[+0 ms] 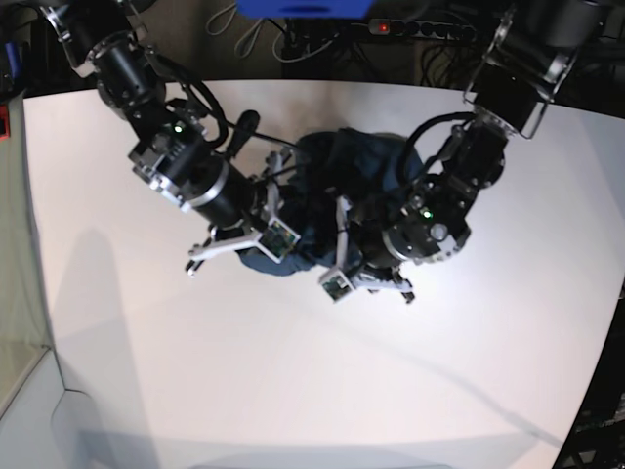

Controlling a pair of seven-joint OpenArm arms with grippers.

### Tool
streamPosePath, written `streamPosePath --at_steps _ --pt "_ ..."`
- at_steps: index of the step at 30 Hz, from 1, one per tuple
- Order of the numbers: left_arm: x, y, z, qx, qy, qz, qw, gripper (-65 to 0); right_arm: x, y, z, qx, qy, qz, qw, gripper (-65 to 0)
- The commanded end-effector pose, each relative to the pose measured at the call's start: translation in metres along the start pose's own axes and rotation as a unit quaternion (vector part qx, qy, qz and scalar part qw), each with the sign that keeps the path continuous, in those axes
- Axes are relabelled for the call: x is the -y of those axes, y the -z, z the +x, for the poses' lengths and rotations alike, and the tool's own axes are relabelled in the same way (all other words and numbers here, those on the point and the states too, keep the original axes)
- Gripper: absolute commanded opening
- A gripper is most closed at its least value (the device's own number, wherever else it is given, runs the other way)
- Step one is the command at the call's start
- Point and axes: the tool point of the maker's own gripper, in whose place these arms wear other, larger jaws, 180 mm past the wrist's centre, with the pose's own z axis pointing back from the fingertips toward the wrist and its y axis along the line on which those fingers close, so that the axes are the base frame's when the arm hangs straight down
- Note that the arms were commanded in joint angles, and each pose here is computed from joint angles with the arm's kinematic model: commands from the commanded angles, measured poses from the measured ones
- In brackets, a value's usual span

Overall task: Layout the t-shirt on the table in an organized manner, then fold the t-shirt properly
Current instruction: 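Pull the grippers apart, stretching the shirt between them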

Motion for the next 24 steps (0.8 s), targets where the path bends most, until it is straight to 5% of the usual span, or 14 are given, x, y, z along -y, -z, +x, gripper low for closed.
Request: streamPosePath --at_steps 1,3,9,17,24 --pt "-0.011 -0.002 0.013 0.015 0.004 0.012 1.000 -56.4 0.007 -0.003 0.014 0.025 -0.005 -0.008 0.9996 -65.0" --pt "-0.010 0.001 0.011 0.012 -0.002 0.010 1.000 -65.0 0.007 -0.003 0.013 0.025 -0.005 -0.008 0.9996 -65.0" --pt "-0.011 -0.005 0.015 0.021 0.004 0.014 1.000 -64.8 0.009 -0.004 0.010 0.022 -0.009 -0.010 0.9997 -65.0" --pt "-0.036 -0.076 0.023 0.095 -0.038 0.091 0.991 -64.8 0.029 -0.006 0.007 0.018 -0.005 -0.034 0.9992 -65.0" --pt "-0.034 -0.110 -0.010 0.083 -0.056 0.120 0.988 -64.8 0.053 -0.009 0.010 0.023 -0.002 -0.063 0.9977 -65.0"
